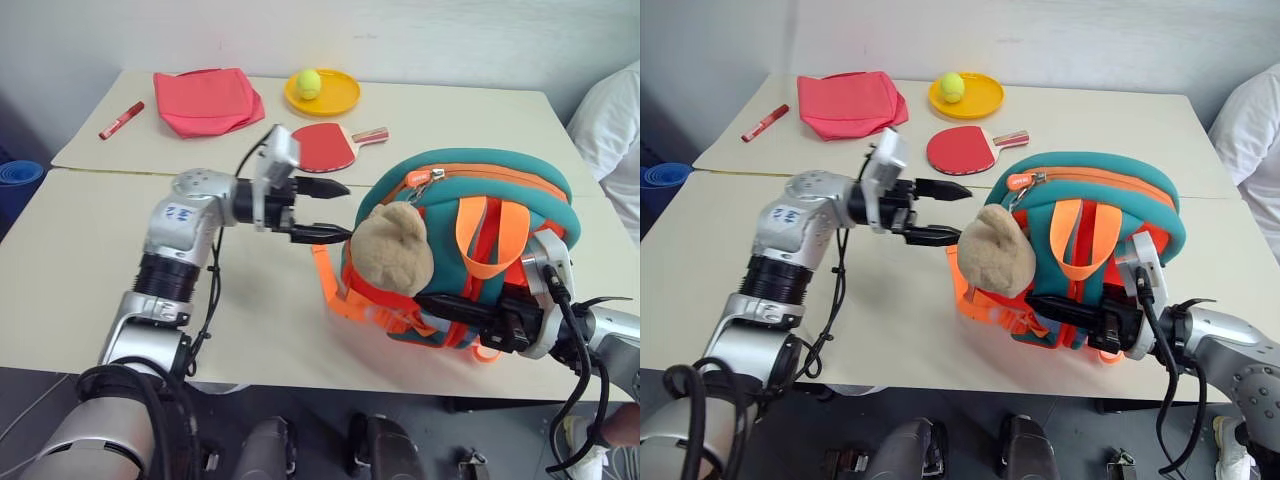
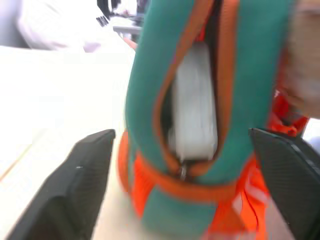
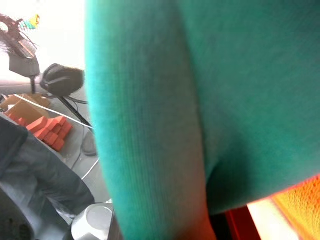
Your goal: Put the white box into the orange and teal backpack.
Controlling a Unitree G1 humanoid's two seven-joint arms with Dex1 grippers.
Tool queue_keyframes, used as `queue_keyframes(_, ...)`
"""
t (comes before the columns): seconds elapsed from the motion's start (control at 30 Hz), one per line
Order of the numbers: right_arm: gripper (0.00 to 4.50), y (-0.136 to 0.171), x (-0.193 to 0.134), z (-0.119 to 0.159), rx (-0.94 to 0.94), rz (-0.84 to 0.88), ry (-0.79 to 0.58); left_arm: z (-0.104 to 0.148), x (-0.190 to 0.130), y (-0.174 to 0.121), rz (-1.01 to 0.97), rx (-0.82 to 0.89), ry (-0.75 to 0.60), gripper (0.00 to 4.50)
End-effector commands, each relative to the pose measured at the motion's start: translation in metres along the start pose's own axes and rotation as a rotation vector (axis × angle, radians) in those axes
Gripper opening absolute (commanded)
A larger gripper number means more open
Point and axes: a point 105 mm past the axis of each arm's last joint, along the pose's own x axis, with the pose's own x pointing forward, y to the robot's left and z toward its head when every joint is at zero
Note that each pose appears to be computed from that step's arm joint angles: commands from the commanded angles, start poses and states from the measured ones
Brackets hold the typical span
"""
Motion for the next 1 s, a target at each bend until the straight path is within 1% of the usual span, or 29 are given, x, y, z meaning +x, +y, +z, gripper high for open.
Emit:
queue_keyframes(0.03, 0.00, 0.003, 0.002, 0.004, -0.032, 0.009, -0.019, 0.013, -0.017, -0.019, -0.098, 0.094, -0.050, 4.44)
queue_keyframes(0.1, 0.00, 0.001, 0.003, 0.005, -0.035, 0.008, -0.019, 0.018, -0.017, -0.028, -0.125, 0.127, -0.067, 4.44)
queue_keyframes(0.23, 0.00, -0.003, 0.006, 0.004, -0.038, 0.011, -0.016, 0.023, 0.002, -0.046, -0.166, 0.206, -0.092, 4.44)
queue_keyframes(0.37, 0.00, -0.003, 0.009, 0.005, -0.037, 0.030, -0.015, 0.033, 0.028, -0.051, -0.138, 0.259, -0.170, 4.44)
queue_keyframes(0.53, 0.00, -0.003, 0.011, 0.004, -0.030, 0.042, -0.013, 0.033, 0.051, -0.048, -0.082, 0.279, -0.219, 4.44)
queue_keyframes(0.63, 0.00, -0.002, 0.012, 0.003, -0.027, 0.047, -0.014, 0.034, 0.060, -0.051, -0.085, 0.269, -0.247, 3.91)
queue_keyframes(0.67, 0.00, -0.002, 0.012, 0.003, -0.027, 0.047, -0.015, 0.033, 0.060, -0.053, -0.091, 0.266, -0.243, 3.55)
queue_keyframes(0.73, 0.00, -0.001, 0.012, 0.003, -0.026, 0.046, -0.017, 0.032, 0.059, -0.053, -0.087, 0.261, -0.237, 3.05)
queue_keyframes(0.8, 0.00, -0.001, 0.011, 0.002, -0.024, 0.044, -0.019, 0.032, 0.055, -0.051, -0.071, 0.260, -0.231, 2.42)
queue_keyframes(0.93, 0.00, -0.002, 0.010, 0.002, -0.020, 0.030, -0.029, 0.041, 0.034, -0.032, 0.012, 0.255, -0.236, 1.41)
queue_keyframes(1.0, 0.00, -0.004, 0.007, 0.004, -0.017, 0.009, -0.052, 0.047, 0.015, -0.017, 0.076, 0.221, -0.230, 0.98)
